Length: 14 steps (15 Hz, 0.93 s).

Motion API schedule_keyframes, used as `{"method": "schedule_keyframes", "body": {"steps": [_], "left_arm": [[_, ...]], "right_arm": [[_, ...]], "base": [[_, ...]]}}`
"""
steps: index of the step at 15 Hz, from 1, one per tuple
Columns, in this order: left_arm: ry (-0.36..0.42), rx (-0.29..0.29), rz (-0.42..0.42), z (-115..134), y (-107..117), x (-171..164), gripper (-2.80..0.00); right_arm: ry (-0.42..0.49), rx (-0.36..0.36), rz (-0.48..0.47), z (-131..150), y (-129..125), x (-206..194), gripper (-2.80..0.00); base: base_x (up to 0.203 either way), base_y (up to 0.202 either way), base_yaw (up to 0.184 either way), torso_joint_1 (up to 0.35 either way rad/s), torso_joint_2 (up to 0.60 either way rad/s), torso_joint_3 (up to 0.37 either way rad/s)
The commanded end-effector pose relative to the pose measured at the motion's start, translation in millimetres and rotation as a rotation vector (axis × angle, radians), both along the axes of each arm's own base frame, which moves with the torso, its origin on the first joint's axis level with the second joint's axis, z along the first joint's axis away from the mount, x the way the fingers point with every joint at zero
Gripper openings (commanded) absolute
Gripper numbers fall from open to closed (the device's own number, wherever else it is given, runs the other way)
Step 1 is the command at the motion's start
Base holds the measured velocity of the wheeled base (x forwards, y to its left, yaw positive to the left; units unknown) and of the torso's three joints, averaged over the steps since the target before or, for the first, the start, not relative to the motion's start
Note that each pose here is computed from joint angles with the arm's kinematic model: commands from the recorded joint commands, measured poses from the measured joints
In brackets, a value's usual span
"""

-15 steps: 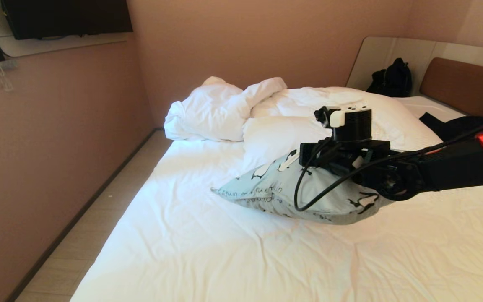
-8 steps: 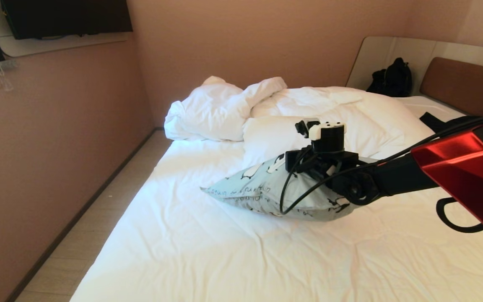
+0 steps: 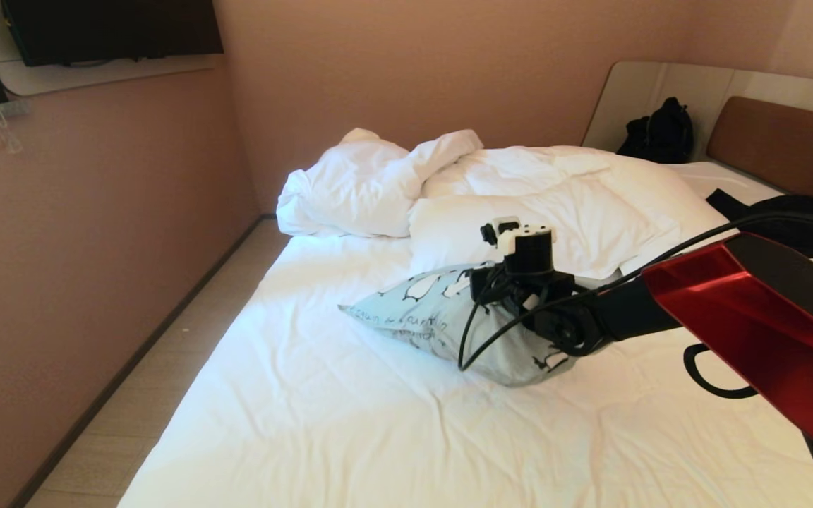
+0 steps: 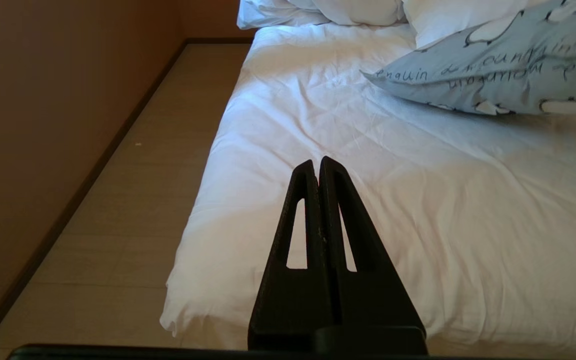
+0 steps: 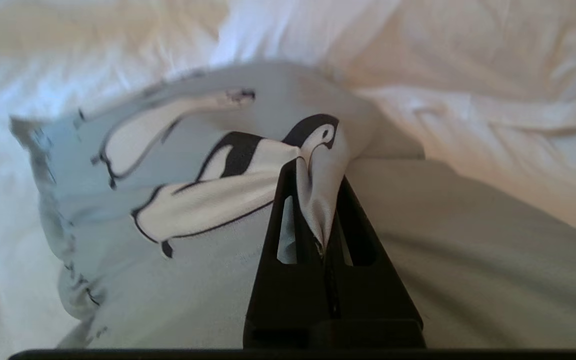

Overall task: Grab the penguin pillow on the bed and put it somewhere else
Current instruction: Place the pillow at the end of the bed

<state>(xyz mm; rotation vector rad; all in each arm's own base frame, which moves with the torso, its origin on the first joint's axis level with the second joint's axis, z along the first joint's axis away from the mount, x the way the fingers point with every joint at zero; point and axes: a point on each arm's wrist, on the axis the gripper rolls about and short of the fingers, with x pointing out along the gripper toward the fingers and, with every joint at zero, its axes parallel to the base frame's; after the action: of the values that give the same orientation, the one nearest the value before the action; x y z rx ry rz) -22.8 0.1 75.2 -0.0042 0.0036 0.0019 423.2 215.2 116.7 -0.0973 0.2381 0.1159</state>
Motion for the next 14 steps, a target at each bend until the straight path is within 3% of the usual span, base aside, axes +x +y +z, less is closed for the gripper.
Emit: {"method": "schedule_keyframes", "body": {"steps": [1,3,6,7,10,14], "left_arm": [[0.001,0.0,0.001,-0.4,0.0,0.1,-2.8],[0.001,0.0,0.001,-0.4,0.0,0.1,-2.8],[0.001,0.0,0.001,-0.4,0.0,0.1,-2.8],[0.001,0.0,0.001,-0.4,0.0,0.1,-2.8],[0.001,0.0,0.001,-0.4,0.0,0.1,-2.8],[0.001,0.0,0.001,-0.4,0.0,0.1,-2.8]], "right_arm": [[0.103,-0.075,0.009,-39.9,-1.6,-16.1,-2.8],[0.168,-0.126,0.021,-63.4,-8.3,-33.8,-2.8],[0.158,-0.189,0.051,-78.9,-18.5,-58.1,-2.8],[0.144,-0.208,0.061,-81.8,-20.4,-63.1,0.0],[0.078,-0.185,0.066,-69.0,-20.8,-74.5,0.0],[-0.068,-0.113,0.038,0.6,-33.9,-99.2,0.0]], "base": [[0.0,0.0,0.0,0.0,0.0,0.0],[0.0,0.0,0.0,0.0,0.0,0.0],[0.0,0.0,0.0,0.0,0.0,0.0],[0.0,0.0,0.0,0.0,0.0,0.0],[0.0,0.0,0.0,0.0,0.0,0.0],[0.0,0.0,0.0,0.0,0.0,0.0]]}}
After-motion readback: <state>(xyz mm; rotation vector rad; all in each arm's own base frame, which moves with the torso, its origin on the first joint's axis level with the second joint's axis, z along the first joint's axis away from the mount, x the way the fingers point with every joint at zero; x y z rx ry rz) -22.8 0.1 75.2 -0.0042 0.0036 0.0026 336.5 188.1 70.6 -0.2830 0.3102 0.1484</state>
